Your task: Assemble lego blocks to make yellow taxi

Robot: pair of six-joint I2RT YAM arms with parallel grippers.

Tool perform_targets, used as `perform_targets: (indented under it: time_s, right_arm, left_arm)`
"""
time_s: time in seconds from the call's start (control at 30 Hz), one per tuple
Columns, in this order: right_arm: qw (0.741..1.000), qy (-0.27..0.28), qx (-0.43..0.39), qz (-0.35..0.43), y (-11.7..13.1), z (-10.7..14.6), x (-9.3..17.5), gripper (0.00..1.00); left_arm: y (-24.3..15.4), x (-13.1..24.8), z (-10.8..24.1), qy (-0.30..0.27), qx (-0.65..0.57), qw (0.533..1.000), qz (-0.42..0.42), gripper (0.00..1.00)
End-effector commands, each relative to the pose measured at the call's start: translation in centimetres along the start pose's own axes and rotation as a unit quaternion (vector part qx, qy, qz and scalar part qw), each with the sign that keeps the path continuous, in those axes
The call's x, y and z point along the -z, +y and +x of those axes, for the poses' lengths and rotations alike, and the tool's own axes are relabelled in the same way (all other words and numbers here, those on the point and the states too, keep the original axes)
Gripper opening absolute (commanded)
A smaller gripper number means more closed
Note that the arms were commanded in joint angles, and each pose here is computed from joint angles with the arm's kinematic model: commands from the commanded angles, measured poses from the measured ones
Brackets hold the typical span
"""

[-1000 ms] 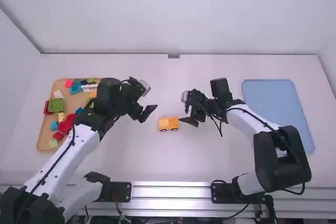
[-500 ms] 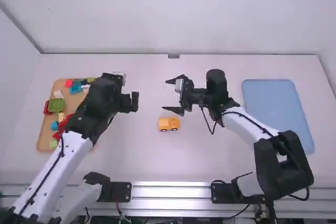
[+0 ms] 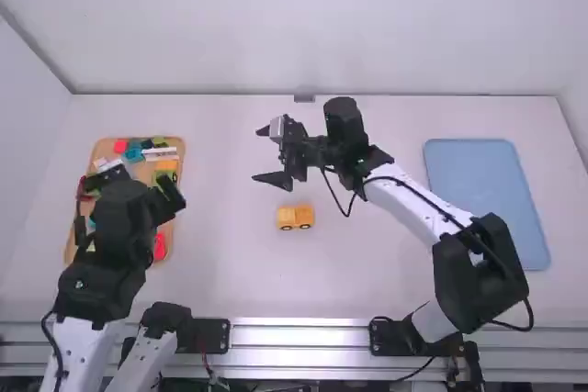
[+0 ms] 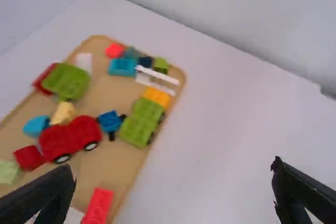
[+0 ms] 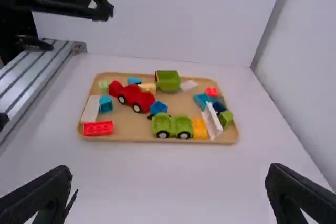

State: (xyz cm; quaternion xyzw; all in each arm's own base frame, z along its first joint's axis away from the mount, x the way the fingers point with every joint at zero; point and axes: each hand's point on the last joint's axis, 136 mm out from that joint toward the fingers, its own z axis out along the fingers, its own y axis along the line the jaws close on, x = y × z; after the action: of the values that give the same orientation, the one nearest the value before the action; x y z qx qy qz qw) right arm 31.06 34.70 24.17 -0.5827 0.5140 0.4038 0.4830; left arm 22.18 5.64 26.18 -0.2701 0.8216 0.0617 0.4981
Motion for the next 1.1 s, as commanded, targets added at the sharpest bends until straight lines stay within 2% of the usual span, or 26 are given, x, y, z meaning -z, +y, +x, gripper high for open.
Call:
perform_targets:
  time_s: [0.0, 0.27, 0.4, 0.53, 0.63, 0.83, 1.07]
  right_arm:
    - [1.000, -0.007, 0.007, -0.009, -0.8, -0.8, -1.2, 0.98]
    - [0.999, -0.008, 0.039, -0.021, -0.7, -2.9, -2.5, 0.98]
    - [1.000, -0.007, 0.010, 0.008, -2.2, -4.1, -2.4, 0.98]
    - [1.000, -0.004, -0.006, 0.009, -2.4, -5.0, -2.3, 0.98]
    - [1.000, 0.009, -0.010, 0.028, -3.0, -5.2, -2.4, 0.98]
    - [0.998, 0.046, 0.006, 0.044, -2.8, -5.0, -3.2, 0.98]
    - [0.997, 0.052, 0.006, 0.050, -2.8, -4.9, -3.5, 0.99]
  left_arm:
    - [2.1, 0.7, -1.6, -0.029, 0.039, 0.998, -0.040, 0.99]
    - [4.7, -1.0, -2.1, -0.012, 0.075, 0.995, -0.071, 0.99]
    - [6.8, -2.7, -1.9, 0.015, 0.113, 0.989, -0.099, 0.99]
    - [7.8, -3.7, -2.3, 0.041, 0.123, 0.987, -0.092, 0.99]
    - [8.3, -4.5, -2.8, 0.056, 0.129, 0.986, -0.086, 0.99]
    - [11.7, -6.7, -2.5, 0.119, 0.169, 0.969, -0.137, 0.99]
    - [15.1, -9.4, -0.8, 0.169, 0.206, 0.947, -0.179, 0.99]
